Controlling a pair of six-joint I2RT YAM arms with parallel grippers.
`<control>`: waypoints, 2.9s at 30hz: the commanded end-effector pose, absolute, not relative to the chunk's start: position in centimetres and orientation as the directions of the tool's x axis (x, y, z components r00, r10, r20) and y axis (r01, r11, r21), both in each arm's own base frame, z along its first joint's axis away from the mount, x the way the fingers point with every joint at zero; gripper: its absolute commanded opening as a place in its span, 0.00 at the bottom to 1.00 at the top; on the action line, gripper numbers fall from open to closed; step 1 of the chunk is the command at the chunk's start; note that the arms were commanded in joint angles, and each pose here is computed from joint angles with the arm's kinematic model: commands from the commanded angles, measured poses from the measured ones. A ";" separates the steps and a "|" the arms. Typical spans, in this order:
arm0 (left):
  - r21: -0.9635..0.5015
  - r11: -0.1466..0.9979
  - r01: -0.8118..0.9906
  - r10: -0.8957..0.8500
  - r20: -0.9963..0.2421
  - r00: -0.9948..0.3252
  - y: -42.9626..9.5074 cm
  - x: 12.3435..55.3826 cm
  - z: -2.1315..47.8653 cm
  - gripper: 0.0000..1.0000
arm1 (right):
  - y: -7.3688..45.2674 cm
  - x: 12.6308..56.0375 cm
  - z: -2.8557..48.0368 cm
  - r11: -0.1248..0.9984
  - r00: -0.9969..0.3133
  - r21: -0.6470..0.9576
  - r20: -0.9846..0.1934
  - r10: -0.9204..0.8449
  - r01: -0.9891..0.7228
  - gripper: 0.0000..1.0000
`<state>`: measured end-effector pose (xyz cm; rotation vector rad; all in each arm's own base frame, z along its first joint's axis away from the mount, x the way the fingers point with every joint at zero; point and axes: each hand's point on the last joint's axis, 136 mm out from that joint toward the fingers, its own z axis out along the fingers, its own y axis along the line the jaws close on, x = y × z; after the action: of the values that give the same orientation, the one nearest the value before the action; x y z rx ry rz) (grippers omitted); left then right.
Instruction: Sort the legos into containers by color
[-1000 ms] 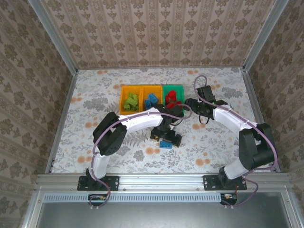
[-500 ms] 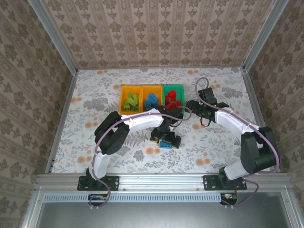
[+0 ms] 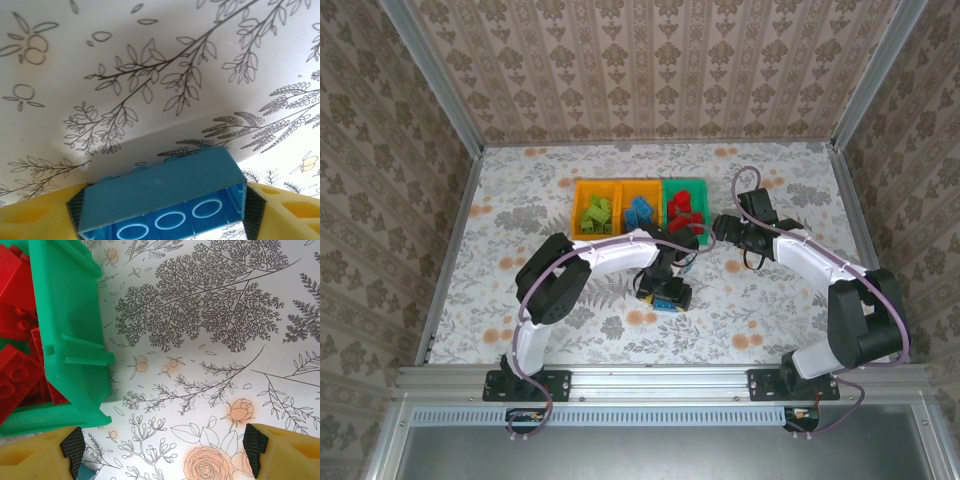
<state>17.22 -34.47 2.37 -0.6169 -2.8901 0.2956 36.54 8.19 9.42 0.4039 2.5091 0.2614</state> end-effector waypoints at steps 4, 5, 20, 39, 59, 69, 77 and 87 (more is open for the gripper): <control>-0.227 0.904 0.363 0.393 0.101 -0.914 -33.6 18.1 2.7 0.66 | 7.3 35.5 9.5 0.933 -0.784 0.254 -0.512 0.352 0.254 0.86; -0.224 0.903 0.366 0.394 0.095 -0.914 -33.5 18.2 2.9 0.66 | 7.3 35.4 9.6 0.933 -0.784 0.256 -0.511 0.352 0.252 0.86; -0.180 0.922 0.344 0.309 -0.196 -0.931 -28.3 30.4 12.3 0.65 | 15.3 31.5 8.6 0.972 -0.812 0.153 -0.581 -0.055 -0.176 0.75; -0.335 0.903 0.270 0.154 -0.333 -0.930 -28.9 43.4 13.9 0.70 | 20.3 32.1 4.3 0.943 -0.846 0.031 -0.451 -0.283 -0.332 0.77; -0.416 0.871 0.262 0.070 -0.423 -0.903 -28.5 43.6 16.3 1.00 | 20.7 32.8 1.7 0.934 -0.874 -0.057 -0.334 -0.351 -0.354 0.53; -0.432 0.882 0.189 -0.037 -0.462 -0.886 -24.3 43.6 17.8 1.00 | 23.9 33.8 7.5 0.913 -0.814 0.060 -0.480 -0.327 -0.403 0.32; -0.420 0.891 0.171 -0.059 -0.483 -0.874 -22.1 42.1 16.9 1.00 | 29.3 39.1 14.4 0.858 -0.789 0.333 -0.601 -0.127 -0.391 0.32; -0.394 0.912 0.112 -0.096 -0.473 -0.876 -19.1 40.9 16.0 1.00 | 30.6 45.4 12.9 0.872 -0.867 0.430 -0.498 0.015 -0.232 0.32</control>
<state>40.71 -20.29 14.69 -0.0692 -3.5113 0.7846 45.57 30.58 14.63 -0.2283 2.4487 0.6401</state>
